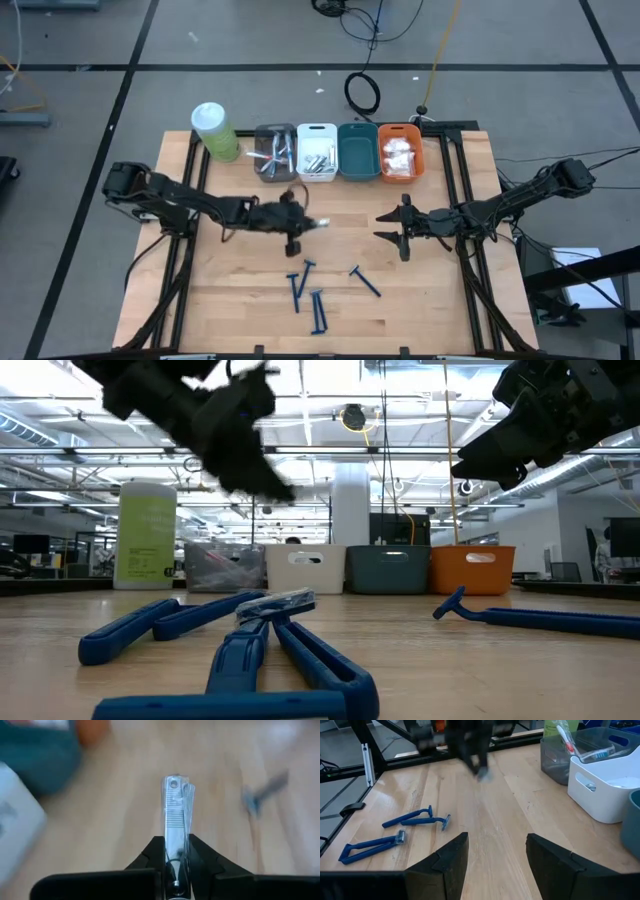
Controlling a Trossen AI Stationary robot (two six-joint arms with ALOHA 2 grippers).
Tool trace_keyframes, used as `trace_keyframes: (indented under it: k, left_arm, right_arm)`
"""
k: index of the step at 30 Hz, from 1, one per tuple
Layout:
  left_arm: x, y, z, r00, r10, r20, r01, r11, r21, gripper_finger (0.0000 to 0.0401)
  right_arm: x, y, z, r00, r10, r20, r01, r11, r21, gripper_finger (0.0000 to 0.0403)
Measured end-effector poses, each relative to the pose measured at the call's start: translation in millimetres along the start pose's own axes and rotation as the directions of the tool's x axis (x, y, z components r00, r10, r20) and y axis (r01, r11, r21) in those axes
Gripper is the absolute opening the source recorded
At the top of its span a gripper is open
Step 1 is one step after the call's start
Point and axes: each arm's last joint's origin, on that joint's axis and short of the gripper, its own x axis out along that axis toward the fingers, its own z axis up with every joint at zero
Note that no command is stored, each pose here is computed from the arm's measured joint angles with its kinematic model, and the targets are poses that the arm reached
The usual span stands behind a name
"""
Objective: Pick & Place Travel size toiletries
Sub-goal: Put the silver nail cutter into the white bin
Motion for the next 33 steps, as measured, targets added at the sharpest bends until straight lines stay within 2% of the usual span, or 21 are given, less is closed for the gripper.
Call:
trace_keyframes:
  k: [4, 8, 12, 18, 25, 33]
  left_arm:
    - [-9, 17, 22, 0.985, 0.046, 0.165, -0.036, 0.997, -0.065, 0.0039]
    - [-12, 42, 42, 0.950, 0.156, 0.272, -0.123, 0.983, -0.135, 0.0039]
    - [-13, 68, 64, 0.906, 0.288, 0.312, -0.217, 0.945, -0.243, 0.0039]
    - [-23, 110, 86, 0.858, 0.433, 0.276, -0.305, 0.862, -0.404, 0.0039]
    - [-16, 151, 69, 0.840, 0.530, 0.117, -0.395, 0.744, -0.539, 0.0039]
    - [27, 175, 44, 0.830, 0.554, 0.064, -0.413, 0.687, -0.598, 0.0039]
  right_arm:
    - [0, 0, 0, 1.000, 0.000, 0.000, 0.000, 1.000, 0.000, 0.0187]
    - [0, 0, 0, 1.000, 0.000, 0.000, 0.000, 1.000, 0.000, 0.0187]
    - [0, 0, 0, 1.000, -0.001, 0.000, 0.001, 1.000, 0.000, 0.0187]
    - [0, 0, 0, 1.000, -0.002, 0.001, 0.002, 1.000, -0.001, 0.0187]
    - [0, 0, 0, 1.000, -0.003, 0.001, 0.003, 1.000, -0.009, 0.0187]
    - [0, 0, 0, 1.000, -0.003, 0.001, 0.003, 1.000, -0.009, 0.0187]
